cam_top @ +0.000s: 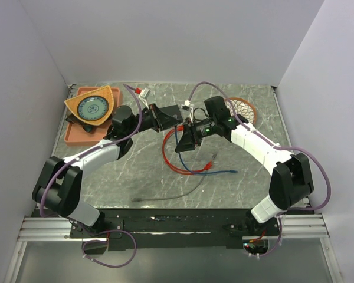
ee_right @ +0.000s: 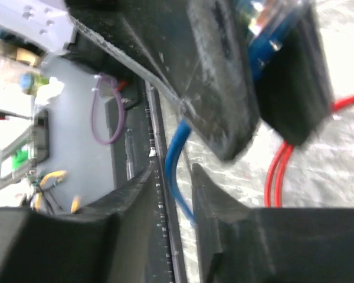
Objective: Insert the plug into the switch port
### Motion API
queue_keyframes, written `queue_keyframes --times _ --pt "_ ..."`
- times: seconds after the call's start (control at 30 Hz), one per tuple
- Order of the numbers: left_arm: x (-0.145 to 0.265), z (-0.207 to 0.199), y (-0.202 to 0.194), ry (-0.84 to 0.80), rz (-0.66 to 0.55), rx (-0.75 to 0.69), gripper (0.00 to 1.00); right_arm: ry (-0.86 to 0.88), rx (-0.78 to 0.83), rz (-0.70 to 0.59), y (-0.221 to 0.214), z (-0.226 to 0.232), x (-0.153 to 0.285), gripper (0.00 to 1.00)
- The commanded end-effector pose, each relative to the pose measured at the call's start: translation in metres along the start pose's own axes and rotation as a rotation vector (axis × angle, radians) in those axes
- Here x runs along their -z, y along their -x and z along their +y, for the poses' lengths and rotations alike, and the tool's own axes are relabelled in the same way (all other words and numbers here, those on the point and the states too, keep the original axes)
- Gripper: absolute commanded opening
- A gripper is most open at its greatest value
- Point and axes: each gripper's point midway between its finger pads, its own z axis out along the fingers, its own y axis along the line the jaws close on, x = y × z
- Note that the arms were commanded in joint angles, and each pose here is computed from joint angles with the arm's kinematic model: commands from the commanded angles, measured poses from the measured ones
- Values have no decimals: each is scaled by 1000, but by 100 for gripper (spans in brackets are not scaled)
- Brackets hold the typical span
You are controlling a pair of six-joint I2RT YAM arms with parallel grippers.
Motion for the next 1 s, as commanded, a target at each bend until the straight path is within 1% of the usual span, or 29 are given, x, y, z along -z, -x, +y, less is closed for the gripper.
queue_keyframes --times 0.0,0.03,0.07,0.1,0.13,0.17,0.2,0.23,0.3,0.4,0.43,0.47,0.53,0.6,0.9,0.97 --pt "2 -10 24 76 -110 -64 1 -183 97 -123 37 -2 16 56" --pt "3 -9 20 113 -103 -64 1 -190 116 -157 44 6 21 67" --pt "2 -6 26 152 -136 -70 1 -211 117 -178 48 6 24 71" --pt "2 -6 27 174 -147 -83 1 -235 140 -218 55 9 28 77" --pt "2 -8 21 197 -138 -72 1 -278 143 -244 59 5 32 84" --pt "3 -5 27 231 -171 -72 1 -292 134 -262 62 5 33 87" --pt "1 -6 24 246 -174 -58 1 -302 145 -281 65 7 36 88" --pt "3 -6 25 260 -184 -51 1 -337 146 -306 70 3 38 89" --pt "3 -5 24 282 -200 -31 1 -352 131 -324 73 2 38 89" --pt "2 -3 24 308 -213 -19 1 -385 106 -346 78 -5 36 86" --pt "2 -2 24 318 -214 -16 1 -388 103 -349 79 -6 34 78" --pt "2 -1 24 327 -214 -14 1 -418 77 -350 79 -12 33 75" --pt "2 -3 25 330 -219 -14 1 -421 68 -348 81 -16 30 67" --pt "3 -4 27 333 -225 -14 1 -427 54 -352 82 -20 28 63" --pt "7 -8 26 329 -237 -14 1 -406 33 -371 87 -23 20 57" --pt "7 -8 27 332 -240 -14 1 -383 24 -362 88 -22 17 54"
